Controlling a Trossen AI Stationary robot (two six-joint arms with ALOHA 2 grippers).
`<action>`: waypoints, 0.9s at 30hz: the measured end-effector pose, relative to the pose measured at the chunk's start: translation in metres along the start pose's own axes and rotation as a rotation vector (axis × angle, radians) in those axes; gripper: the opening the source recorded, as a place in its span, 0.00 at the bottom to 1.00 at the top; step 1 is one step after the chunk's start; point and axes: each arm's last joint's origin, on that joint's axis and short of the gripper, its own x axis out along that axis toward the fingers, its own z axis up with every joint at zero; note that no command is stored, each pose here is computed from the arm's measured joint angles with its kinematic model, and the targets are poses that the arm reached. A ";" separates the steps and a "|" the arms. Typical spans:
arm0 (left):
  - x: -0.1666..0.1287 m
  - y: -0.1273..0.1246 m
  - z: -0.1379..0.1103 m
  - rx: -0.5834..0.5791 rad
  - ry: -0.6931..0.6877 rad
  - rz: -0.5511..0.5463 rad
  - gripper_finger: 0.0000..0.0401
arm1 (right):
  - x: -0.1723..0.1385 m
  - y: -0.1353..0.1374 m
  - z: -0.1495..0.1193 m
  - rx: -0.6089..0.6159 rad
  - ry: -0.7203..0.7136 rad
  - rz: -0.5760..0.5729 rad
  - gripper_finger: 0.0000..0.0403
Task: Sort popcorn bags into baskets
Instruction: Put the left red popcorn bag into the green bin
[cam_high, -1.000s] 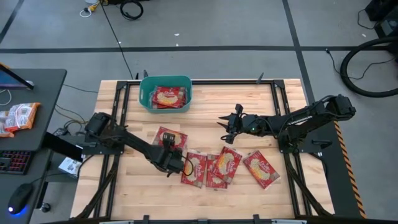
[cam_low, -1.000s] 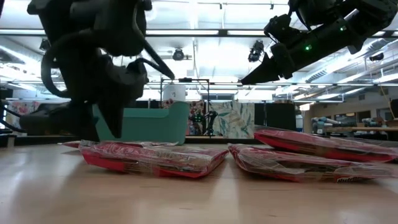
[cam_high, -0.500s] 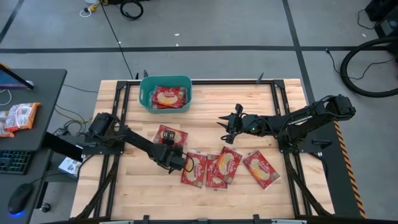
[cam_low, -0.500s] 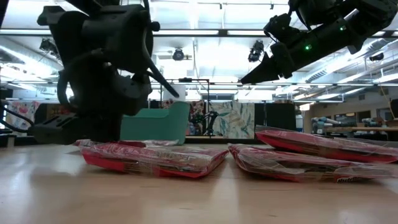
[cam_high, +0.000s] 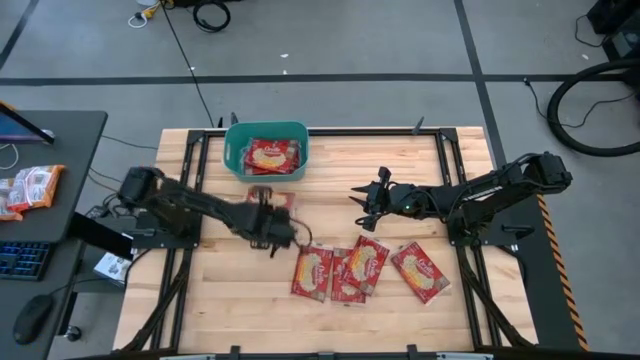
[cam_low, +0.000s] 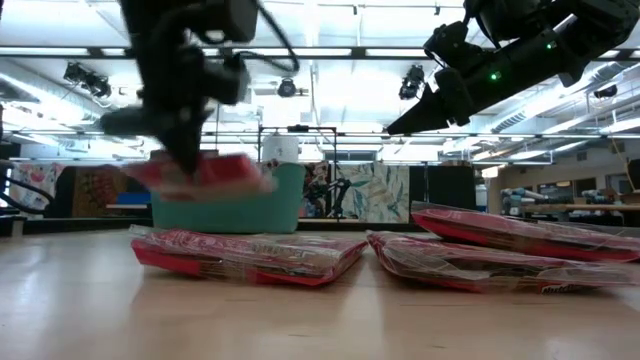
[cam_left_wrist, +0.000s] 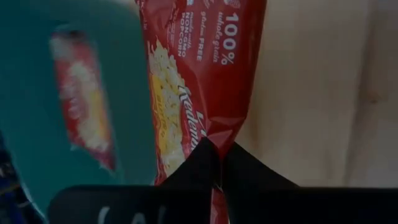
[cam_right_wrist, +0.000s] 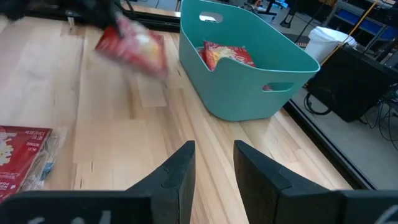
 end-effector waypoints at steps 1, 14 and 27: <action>-0.003 0.009 -0.002 -0.027 -0.005 0.001 0.05 | 0.000 0.000 0.000 0.000 0.000 0.000 0.28; -0.019 0.094 -0.012 -0.078 -0.007 0.128 0.05 | 0.000 0.000 0.001 -0.003 -0.006 0.000 0.28; 0.077 0.120 -0.031 0.047 -0.004 0.219 0.05 | 0.000 0.001 0.000 -0.011 -0.002 0.006 0.28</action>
